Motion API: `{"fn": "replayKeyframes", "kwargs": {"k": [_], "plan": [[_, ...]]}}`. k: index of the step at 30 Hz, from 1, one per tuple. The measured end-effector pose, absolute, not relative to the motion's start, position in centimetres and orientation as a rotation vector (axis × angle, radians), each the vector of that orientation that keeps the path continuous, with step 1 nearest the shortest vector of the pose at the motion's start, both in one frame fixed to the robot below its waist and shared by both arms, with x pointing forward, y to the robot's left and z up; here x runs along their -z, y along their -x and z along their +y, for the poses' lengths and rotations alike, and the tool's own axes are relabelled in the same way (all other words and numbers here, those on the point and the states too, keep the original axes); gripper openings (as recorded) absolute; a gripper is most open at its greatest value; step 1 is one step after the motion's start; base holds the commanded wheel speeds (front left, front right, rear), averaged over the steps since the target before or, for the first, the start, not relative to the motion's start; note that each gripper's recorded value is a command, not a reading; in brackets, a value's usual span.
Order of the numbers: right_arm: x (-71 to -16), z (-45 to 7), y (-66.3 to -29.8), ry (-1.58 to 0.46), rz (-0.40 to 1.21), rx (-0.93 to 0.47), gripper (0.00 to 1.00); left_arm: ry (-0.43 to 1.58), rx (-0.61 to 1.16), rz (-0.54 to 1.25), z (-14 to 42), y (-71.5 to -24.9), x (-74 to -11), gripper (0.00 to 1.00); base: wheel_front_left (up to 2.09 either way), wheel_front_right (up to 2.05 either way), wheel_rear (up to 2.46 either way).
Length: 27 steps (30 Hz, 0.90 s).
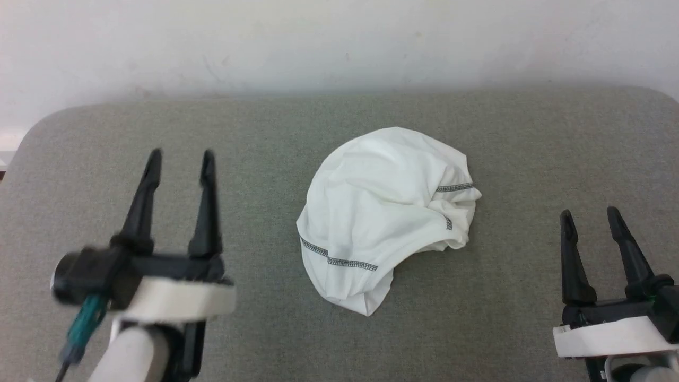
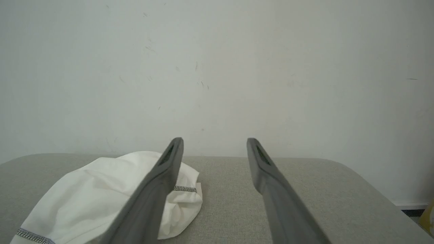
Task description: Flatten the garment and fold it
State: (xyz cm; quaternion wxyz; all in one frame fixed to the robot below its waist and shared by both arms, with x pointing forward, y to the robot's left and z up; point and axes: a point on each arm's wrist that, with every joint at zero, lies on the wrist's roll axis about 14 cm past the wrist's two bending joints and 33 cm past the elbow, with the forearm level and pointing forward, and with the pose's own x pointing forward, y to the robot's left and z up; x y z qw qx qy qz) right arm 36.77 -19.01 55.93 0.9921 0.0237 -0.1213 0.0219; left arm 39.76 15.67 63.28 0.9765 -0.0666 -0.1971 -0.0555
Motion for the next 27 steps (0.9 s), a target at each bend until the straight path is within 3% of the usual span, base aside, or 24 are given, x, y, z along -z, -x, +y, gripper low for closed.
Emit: {"fn": "replayKeyframes", "kwargs": {"k": [6,14,19,27], "plan": [[-55.0,-18.7,-36.8,-0.055,-0.215,-0.052,1.0,0.012,-0.022,-0.305,19.1,-35.1,-59.0,1.0,0.0,0.0,0.0],[-54.4,-18.1,-37.7,-0.048,-0.182,-0.072,1.0,0.059,-0.073,-0.254,20.3,-33.3,-57.1,1.0,0.0,0.0,0.0],[-55.8,-17.1,-40.4,0.008,-0.168,-0.099,1.0,0.071,-0.078,-0.25,20.3,-33.6,-56.7,1.0,0.0,0.0,0.0],[-55.0,-16.0,-45.6,0.089,0.002,-0.114,1.0,0.105,-0.066,-0.215,20.0,-35.5,-55.2,1.0,0.0,0.0,0.0]]}}
